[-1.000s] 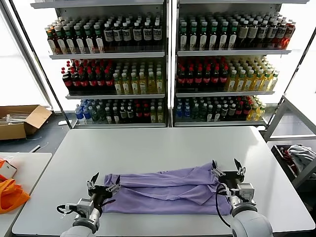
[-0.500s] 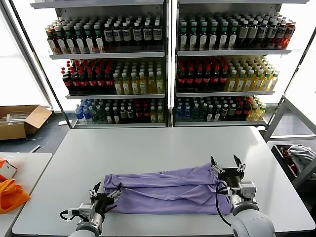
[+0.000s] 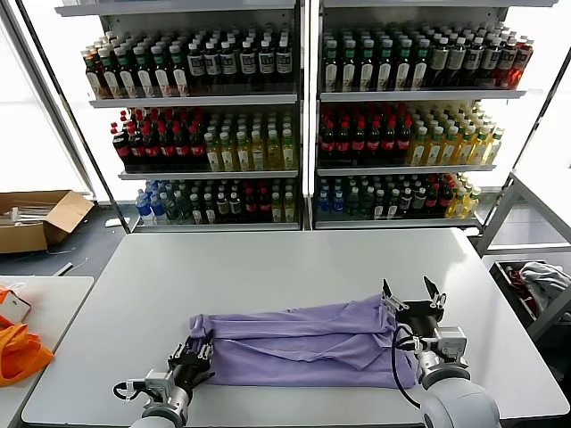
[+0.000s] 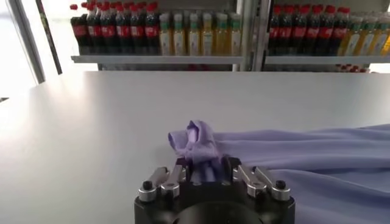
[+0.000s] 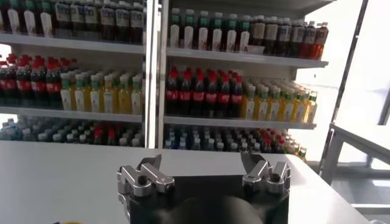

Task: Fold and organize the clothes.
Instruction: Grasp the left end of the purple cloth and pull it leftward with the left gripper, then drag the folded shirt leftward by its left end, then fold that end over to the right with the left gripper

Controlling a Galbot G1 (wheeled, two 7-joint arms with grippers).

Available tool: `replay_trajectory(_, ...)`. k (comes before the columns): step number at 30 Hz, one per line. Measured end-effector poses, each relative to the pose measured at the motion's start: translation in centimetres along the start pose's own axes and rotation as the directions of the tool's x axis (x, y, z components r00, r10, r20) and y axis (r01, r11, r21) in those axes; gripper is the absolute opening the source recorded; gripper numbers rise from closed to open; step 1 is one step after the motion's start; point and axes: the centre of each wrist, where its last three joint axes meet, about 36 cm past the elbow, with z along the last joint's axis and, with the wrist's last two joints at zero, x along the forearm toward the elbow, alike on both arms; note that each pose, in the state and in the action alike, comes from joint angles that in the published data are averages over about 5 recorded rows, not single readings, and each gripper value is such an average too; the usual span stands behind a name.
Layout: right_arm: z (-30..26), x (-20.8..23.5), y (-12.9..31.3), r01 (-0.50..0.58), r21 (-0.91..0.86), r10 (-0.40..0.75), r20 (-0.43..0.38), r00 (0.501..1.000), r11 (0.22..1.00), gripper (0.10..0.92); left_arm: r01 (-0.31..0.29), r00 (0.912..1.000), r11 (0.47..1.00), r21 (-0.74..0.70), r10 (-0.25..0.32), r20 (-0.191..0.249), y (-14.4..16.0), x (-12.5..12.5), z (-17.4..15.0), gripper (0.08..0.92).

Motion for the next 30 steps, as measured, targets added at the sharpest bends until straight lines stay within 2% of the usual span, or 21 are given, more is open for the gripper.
replay_trajectory(8, -0.1, -0.3, 0.0, 0.0, -0.004, 0.0, 0.005, 1.0, 1.0, 0.823, 0.015, 0.9998, 1.0, -0.002, -0.015, 0.012, 1.2, -0.3, 0.0, 0.132)
replay_trajectory(13, -0.2, -0.4, -0.3, -0.003, -0.001, 0.003, 0.007, 1.0, 1.0, 0.823, 0.057, 0.9975, 0.998, -0.012, -0.057, 0.041, 3.1, -0.4, -1.2, 0.11)
replay_trajectory(16, -0.3, -0.5, -0.4, -0.001, -0.001, 0.001, 0.009, 1.0, 1.0, 0.823, 0.102, 0.9923, 0.994, -0.026, -0.099, 0.074, 5.1, -0.3, -2.5, 0.11)
replay_trajectory(21, -0.4, -0.8, -0.3, 0.006, -0.002, -0.006, 0.01, 1.0, 1.0, 0.823, 0.198, 0.9723, 0.977, -0.073, -0.187, 0.14, 10.0, 0.4, -5.4, 0.11)
replay_trajectory(26, -0.6, -1.3, -0.1, 0.011, -0.001, -0.011, 0.01, 1.0, 1.0, 0.823, 0.301, 0.9426, 0.943, -0.144, -0.271, 0.196, 15.4, 1.8, -8.3, 0.11)
replay_trajectory(30, -0.9, -1.7, 0.0, 0.009, 0.002, -0.009, 0.011, 1.0, 1.0, 0.823, 0.361, 0.9189, 0.912, -0.194, -0.312, 0.242, 18.4, 3.0, -10.7, 0.11)
